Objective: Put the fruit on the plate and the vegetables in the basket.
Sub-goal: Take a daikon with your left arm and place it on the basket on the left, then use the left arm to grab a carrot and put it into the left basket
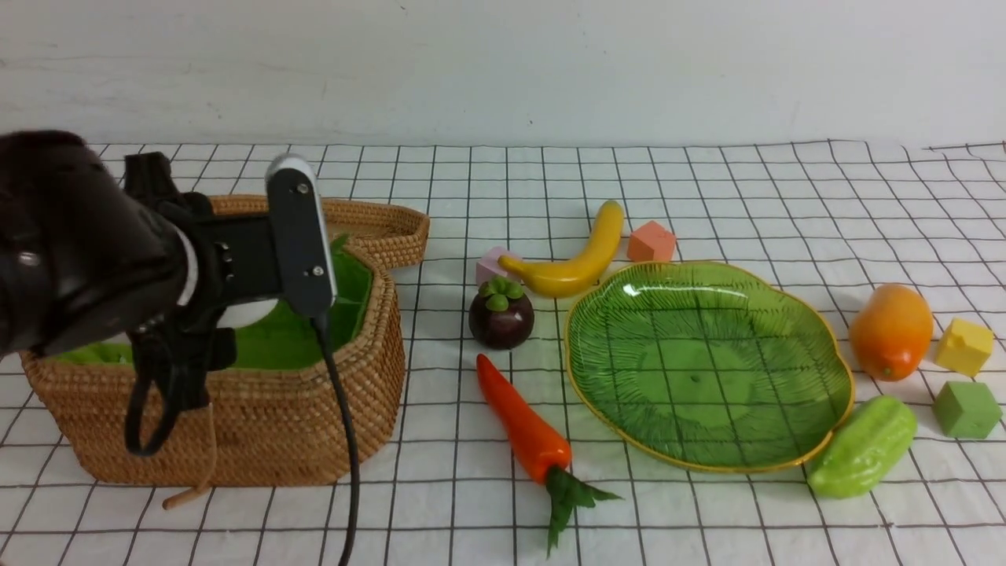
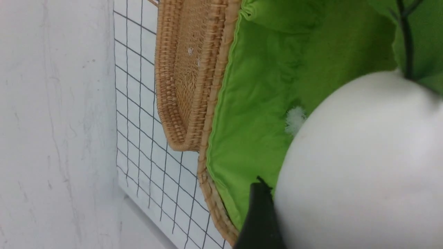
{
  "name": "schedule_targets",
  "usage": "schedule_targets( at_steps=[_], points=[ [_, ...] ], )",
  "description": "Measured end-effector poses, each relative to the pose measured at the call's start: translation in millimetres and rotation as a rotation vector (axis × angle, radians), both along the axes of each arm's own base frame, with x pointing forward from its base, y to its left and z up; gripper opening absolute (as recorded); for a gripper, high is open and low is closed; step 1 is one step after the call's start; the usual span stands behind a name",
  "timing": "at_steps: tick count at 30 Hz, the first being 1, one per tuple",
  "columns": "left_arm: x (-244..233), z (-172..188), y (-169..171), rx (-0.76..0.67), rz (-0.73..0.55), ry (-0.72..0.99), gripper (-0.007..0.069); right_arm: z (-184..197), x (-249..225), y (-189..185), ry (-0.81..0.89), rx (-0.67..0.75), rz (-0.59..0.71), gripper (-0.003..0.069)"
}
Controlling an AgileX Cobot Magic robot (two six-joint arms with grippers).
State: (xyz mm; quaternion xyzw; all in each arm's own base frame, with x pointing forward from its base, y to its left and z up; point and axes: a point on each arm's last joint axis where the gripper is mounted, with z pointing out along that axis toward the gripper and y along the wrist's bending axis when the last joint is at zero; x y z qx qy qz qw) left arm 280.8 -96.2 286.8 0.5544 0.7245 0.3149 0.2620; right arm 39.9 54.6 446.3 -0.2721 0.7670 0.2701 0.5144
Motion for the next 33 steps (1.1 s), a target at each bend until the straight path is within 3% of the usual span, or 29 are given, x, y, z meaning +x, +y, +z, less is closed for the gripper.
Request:
schedule_targets(
  at_steps=[6,11,16,19,23,24,27,33],
  points=[
    [9.1,-4.7,-2.2,-0.085,0.092,-0.069,0.0520,-4.0,-2.3,0.2,0.038,-0.029,0.019,0.0064],
    [7.3,3.7,-0.6,-0.144,0.131,-0.119,0.0650,-4.0,-2.1,0.4,0.032,-0.035,0.023,0.0069],
    [0.4,15.7,2.6,-0.184,0.141,-0.151,0.0663,-3.8,-1.9,0.4,0.022,-0.040,0.025,0.0072],
    [-7.9,25.2,5.5,-0.239,0.164,-0.160,0.0627,-3.6,-1.8,0.4,0.019,-0.040,0.025,0.0075],
    [-25.4,31.5,5.4,-0.450,0.269,-0.083,0.0526,-3.7,-1.9,0.4,0.019,-0.041,0.026,0.0078],
    [-36.1,32.9,0.1,-0.604,0.347,-0.027,0.0463,-4.2,-2.2,0.4,0.024,-0.045,0.028,0.0080],
    [-55.7,30.2,-18.8,-0.858,0.465,0.162,0.0355,-5.3,-2.9,0.3,0.035,-0.054,0.033,0.0082],
    [-81.1,27.6,-52.7,-1.069,0.512,0.451,0.0202,-5.8,-3.1,0.3,0.039,-0.058,0.035,0.0088]
  ],
)
